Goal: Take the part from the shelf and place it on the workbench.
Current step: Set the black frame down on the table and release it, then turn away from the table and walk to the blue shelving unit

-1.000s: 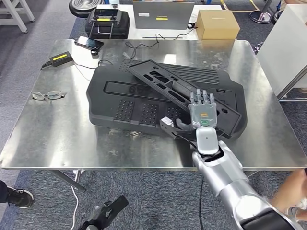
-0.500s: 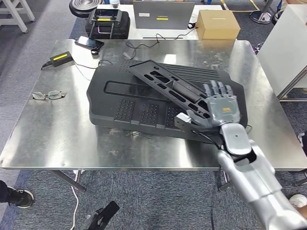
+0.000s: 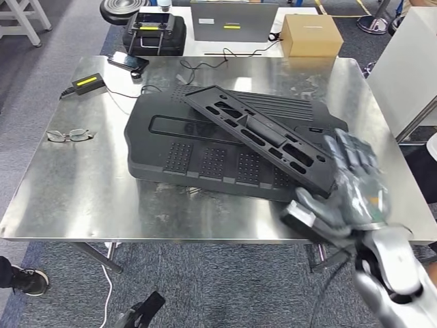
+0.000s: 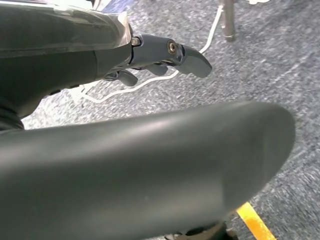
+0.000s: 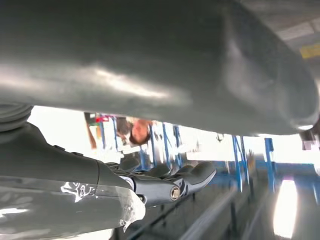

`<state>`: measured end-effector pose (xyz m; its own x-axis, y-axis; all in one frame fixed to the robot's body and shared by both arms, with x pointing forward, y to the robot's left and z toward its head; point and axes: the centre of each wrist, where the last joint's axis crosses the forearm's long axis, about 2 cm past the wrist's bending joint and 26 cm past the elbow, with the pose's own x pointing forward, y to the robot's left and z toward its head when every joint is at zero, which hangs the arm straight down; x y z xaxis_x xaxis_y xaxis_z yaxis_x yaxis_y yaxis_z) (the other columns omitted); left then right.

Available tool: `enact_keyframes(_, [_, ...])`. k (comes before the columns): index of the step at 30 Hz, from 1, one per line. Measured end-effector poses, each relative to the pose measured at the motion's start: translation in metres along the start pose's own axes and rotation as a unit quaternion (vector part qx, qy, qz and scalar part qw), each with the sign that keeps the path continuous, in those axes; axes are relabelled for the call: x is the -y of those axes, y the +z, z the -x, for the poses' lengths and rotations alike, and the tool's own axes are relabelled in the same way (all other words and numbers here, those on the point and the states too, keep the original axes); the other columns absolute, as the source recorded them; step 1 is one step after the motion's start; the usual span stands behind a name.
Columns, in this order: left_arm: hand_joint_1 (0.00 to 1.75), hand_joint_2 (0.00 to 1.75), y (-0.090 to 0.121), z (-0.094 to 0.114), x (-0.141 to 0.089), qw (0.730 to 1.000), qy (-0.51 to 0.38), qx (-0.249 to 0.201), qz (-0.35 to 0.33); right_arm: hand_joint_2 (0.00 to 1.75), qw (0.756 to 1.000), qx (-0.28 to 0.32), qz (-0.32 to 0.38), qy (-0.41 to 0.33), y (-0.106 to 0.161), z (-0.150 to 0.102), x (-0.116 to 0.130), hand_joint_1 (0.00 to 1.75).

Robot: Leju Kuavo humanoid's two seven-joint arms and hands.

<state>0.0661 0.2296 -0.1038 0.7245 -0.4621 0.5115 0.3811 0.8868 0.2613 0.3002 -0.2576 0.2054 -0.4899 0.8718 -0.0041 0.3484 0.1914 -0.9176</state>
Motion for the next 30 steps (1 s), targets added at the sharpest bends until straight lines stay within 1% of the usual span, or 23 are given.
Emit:
enact_keyframes(2, [0.0, 0.0, 0.001, 0.002, 0.001, 1.0, 0.002, -0.002, -0.002, 0.0, 0.999, 0.002, 0.034, -0.011, 0.022, -0.005, 0.005, 0.0])
enact_keyframes(5, [0.0, 0.0, 0.001, 0.002, 0.0, 1.0, 0.003, -0.001, -0.004, 0.0, 0.995, 0.0, 0.093, -0.027, 0.046, -0.014, 0.011, 0.0])
enact_keyframes(8, [0.0, 0.0, 0.002, 0.004, 0.001, 1.0, 0.004, -0.001, -0.011, 0.0, 0.978, -0.012, 0.197, -0.066, 0.072, -0.031, 0.019, 0.0])
enact_keyframes(11, [0.0, 0.0, 0.002, 0.005, 0.001, 1.0, 0.004, -0.003, -0.019, 0.0, 0.956, -0.034, 0.254, -0.142, 0.093, -0.047, 0.025, 0.0])
enact_keyframes(14, [0.0, 0.0, 0.003, 0.006, 0.0, 1.0, 0.005, -0.005, -0.027, 0.0, 0.933, -0.062, 0.278, -0.219, 0.107, -0.057, 0.027, 0.0])
enact_keyframes(17, [0.0, 0.0, 0.003, 0.007, 0.0, 0.999, 0.007, -0.007, -0.033, 0.0, 0.915, -0.081, 0.296, -0.261, 0.117, -0.065, 0.029, 0.0])
enact_keyframes(23, [0.0, 0.0, 0.004, 0.008, 0.001, 0.999, 0.009, -0.011, -0.038, 0.0, 0.896, -0.097, 0.325, -0.287, 0.13, -0.072, 0.034, 0.0])
enact_keyframes(30, [0.0, 0.0, 0.005, 0.009, 0.002, 0.999, 0.009, -0.013, -0.039, 0.0, 0.886, -0.112, 0.339, -0.295, 0.138, -0.077, 0.037, 0.0])
